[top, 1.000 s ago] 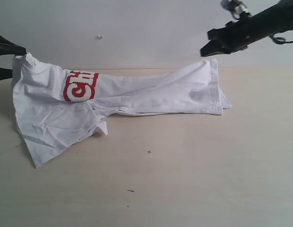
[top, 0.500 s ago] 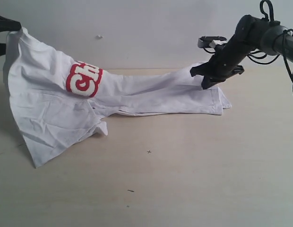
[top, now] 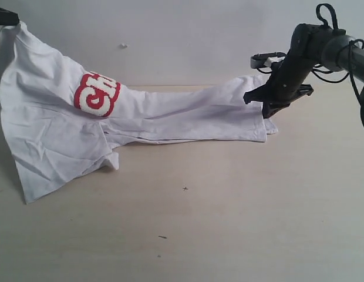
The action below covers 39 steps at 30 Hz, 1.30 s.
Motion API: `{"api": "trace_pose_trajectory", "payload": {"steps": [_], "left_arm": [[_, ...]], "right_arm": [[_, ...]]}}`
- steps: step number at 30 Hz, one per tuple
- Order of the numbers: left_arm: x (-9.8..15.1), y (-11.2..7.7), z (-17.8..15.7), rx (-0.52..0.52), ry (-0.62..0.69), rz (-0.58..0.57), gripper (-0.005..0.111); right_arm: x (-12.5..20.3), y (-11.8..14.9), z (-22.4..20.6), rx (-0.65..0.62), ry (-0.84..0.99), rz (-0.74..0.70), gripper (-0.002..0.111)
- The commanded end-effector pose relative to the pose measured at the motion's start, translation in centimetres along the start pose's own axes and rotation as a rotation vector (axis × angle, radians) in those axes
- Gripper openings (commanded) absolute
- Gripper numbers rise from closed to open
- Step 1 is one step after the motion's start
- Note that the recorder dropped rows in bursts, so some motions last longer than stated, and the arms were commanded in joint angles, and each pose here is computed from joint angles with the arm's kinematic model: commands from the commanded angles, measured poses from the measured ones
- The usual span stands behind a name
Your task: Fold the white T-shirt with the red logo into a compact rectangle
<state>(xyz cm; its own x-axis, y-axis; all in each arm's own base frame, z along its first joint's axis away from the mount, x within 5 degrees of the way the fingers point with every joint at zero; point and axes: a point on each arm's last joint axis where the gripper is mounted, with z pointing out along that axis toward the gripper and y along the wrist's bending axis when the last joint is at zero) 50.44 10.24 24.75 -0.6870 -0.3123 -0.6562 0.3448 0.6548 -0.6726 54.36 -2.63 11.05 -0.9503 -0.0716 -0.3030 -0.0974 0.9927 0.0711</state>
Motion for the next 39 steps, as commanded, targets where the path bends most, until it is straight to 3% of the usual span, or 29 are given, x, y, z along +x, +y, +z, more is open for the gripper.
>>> {"api": "trace_pose_trajectory", "payload": {"steps": [1, 6, 12, 17, 22, 30, 39], "left_arm": [[-0.4, -0.5, -0.2, -0.019, -0.009, 0.015, 0.085], [-0.4, -0.5, -0.1, -0.020, -0.009, 0.003, 0.085], [-0.1, -0.7, -0.1, 0.006, 0.020, -0.028, 0.085], [0.0, -0.7, 0.0, 0.004, 0.027, -0.025, 0.085], [0.1, -0.8, 0.0, 0.010, 0.034, -0.029, 0.085], [-0.8, -1.4, -1.5, 0.005, 0.004, -0.053, 0.085], [-1.7, -2.2, -2.7, 0.126, -0.075, -0.155, 0.085]], "right_arm": [[-1.7, 0.2, -7.0, -0.018, -0.123, -0.003, 0.000], [-2.1, 4.4, -8.8, -0.302, -0.155, -0.089, 0.000], [-0.6, 7.1, -1.9, -0.051, 0.028, -0.154, 0.000], [-0.4, 7.8, 0.2, -0.013, 0.021, -0.149, 0.000], [0.8, 6.6, 2.4, 0.092, 0.111, -0.139, 0.000], [1.9, 5.1, 3.3, 0.113, 0.207, -0.123, 0.000], [1.5, 4.9, 2.2, 0.116, 0.187, -0.122, 0.000]]}}
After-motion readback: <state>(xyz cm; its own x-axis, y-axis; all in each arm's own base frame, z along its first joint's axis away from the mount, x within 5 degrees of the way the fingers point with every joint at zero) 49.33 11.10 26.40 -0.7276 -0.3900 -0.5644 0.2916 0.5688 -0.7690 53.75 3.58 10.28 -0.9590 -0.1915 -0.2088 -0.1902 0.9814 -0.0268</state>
